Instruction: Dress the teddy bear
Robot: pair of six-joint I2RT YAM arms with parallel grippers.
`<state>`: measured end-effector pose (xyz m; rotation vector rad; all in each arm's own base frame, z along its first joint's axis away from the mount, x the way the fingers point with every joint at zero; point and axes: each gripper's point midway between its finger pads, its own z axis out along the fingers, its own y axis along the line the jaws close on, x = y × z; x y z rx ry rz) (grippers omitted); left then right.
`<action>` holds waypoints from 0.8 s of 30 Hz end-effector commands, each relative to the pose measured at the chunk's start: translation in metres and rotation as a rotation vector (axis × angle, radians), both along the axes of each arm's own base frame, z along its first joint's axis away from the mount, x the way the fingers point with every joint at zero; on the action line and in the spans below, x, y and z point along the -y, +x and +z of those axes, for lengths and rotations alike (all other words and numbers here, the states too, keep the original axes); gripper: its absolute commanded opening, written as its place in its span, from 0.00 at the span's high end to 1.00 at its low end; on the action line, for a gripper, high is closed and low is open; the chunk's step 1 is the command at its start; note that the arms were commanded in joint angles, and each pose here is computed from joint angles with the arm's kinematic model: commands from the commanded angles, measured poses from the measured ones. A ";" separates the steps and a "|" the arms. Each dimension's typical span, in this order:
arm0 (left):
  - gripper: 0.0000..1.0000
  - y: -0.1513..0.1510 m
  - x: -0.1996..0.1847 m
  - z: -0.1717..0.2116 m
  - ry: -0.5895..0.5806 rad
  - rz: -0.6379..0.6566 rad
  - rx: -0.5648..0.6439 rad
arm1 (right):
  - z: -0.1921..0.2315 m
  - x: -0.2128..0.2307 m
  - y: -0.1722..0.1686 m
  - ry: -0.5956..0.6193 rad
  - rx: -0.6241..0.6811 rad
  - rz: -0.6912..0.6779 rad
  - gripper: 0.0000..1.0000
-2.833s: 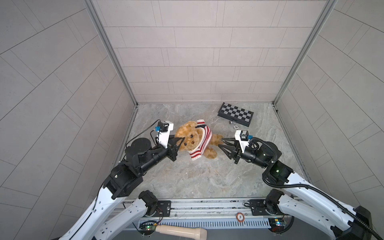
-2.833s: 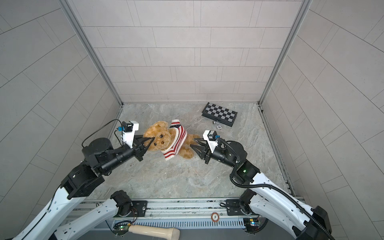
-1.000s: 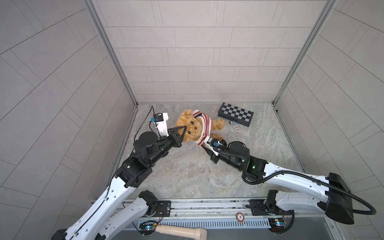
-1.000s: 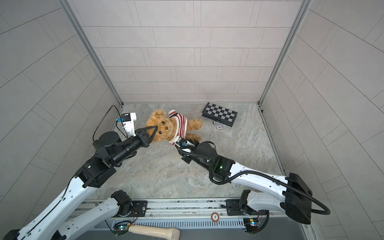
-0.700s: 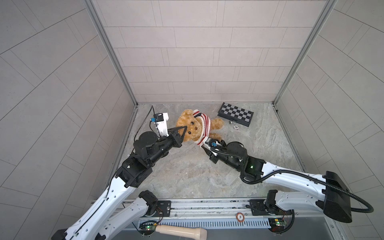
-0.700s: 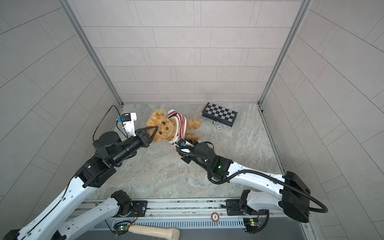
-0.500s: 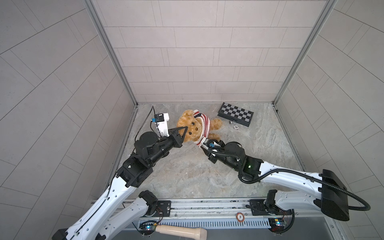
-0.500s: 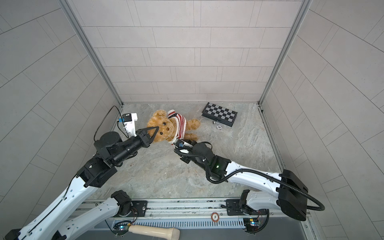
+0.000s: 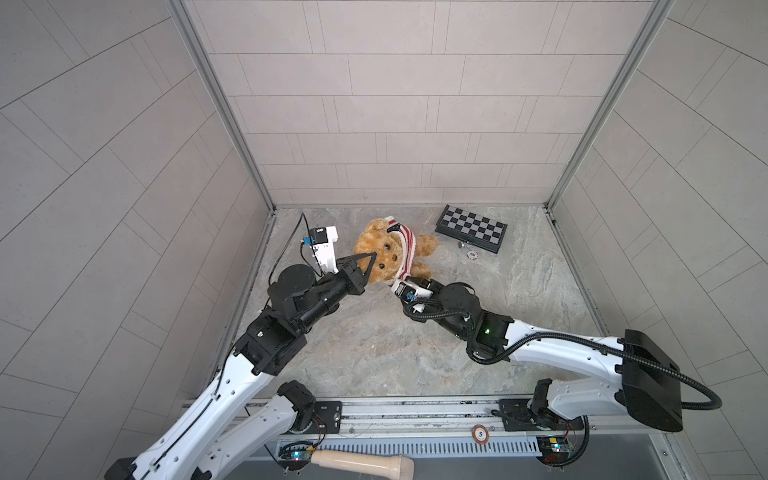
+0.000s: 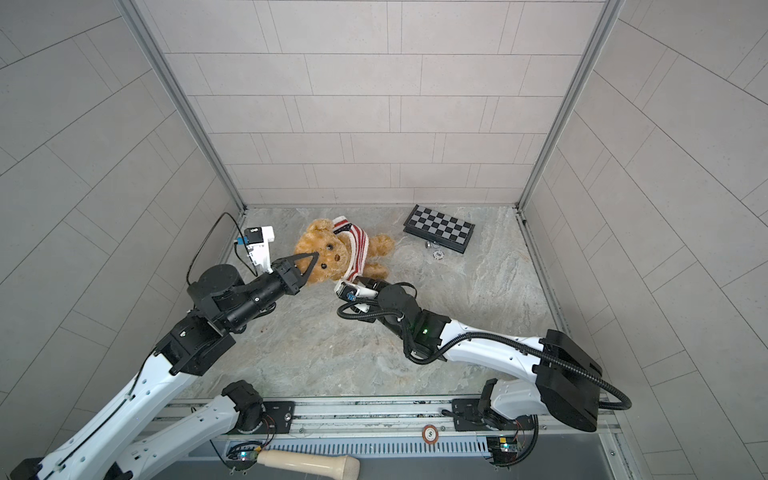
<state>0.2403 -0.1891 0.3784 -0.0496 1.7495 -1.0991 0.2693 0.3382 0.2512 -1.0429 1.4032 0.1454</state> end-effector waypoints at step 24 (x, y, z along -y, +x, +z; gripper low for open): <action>1.00 -0.008 0.001 0.028 -0.105 -0.038 0.058 | 0.012 0.010 0.011 0.060 0.152 0.031 0.96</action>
